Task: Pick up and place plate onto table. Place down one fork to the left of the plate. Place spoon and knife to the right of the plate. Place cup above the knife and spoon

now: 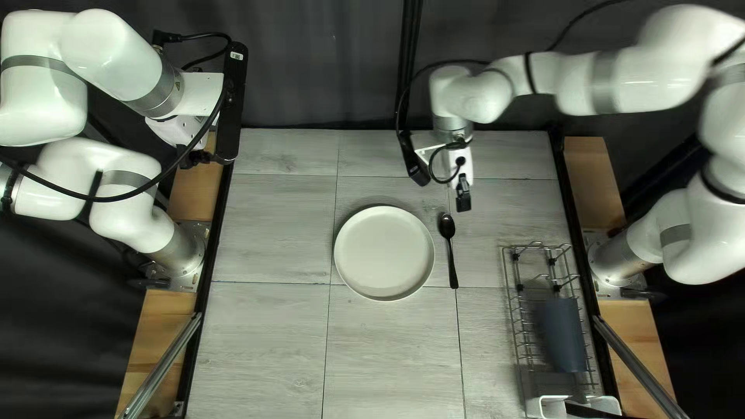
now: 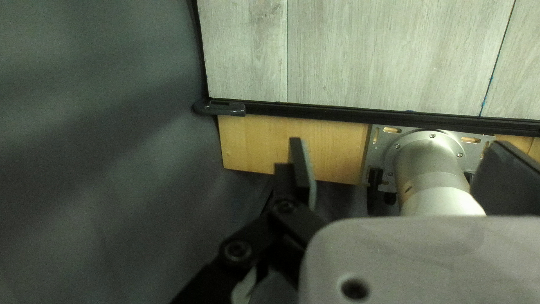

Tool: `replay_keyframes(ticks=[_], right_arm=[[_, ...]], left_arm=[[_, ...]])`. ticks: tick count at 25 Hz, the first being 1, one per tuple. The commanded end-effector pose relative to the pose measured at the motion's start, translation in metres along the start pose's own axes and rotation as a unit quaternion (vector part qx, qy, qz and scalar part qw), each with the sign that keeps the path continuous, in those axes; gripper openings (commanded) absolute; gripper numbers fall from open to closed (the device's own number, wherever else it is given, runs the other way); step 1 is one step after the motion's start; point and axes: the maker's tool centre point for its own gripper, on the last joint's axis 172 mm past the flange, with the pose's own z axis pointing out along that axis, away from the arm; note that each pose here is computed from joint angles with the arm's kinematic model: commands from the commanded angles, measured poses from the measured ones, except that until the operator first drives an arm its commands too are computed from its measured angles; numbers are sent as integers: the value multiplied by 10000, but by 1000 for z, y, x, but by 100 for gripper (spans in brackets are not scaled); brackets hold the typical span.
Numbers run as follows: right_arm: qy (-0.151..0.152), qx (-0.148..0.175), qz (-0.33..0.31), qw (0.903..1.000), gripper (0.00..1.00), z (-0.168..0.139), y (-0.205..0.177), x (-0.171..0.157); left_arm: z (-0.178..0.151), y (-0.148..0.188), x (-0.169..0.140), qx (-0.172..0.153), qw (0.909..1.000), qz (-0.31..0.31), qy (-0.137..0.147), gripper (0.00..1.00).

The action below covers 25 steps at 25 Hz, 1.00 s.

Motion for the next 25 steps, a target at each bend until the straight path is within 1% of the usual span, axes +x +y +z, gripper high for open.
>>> replay_keyframes(ticks=[1, 12, 13, 15, 16, 18, 19, 22, 23, 24, 25], right_arm=[[223, -851, 527, 9947, 100, -14, -91, -28], [223, -851, 527, 9947, 100, -14, -91, -28], [188, -921, 460, 9945, 100, -13, -91, -29], [129, -858, 525, 9948, 100, -10, -108, -33], [106, -846, 623, 9944, 100, -6, -129, -36], [83, -870, 766, 9932, 100, 2, -159, -41], [75, -888, 849, 9924, 100, 11, -181, -44], [41, -895, 1013, 9908, 100, 29, -210, -47], [41, -889, 1048, 9905, 100, 32, -213, -47], [51, -884, 1108, 9899, 100, 38, -229, -48], [69, -880, 1140, 9896, 100, 40, -235, -48]], left_arm=[[0, 0, 0, 0, 10000, 0, 0, 100], [0, 0, 0, 0, 10000, 0, 0, 100], [0, 0, 0, 0, 10000, 0, 0, 100], [0, 0, 0, 0, 10000, 0, 0, 100], [0, 0, 0, 0, 10000, 0, 0, 100], [0, 0, 0, 0, 10000, 0, 0, 100], [0, 0, 0, 0, 10000, 0, 0, 100], [0, 0, 0, 0, 10000, 0, 0, 100], [0, 0, 0, 0, 10000, 0, 0, 100], [0, 0, 0, 0, 10000, 0, 0, 100], [0, 0, 0, 0, 10000, 0, 0, 100]])
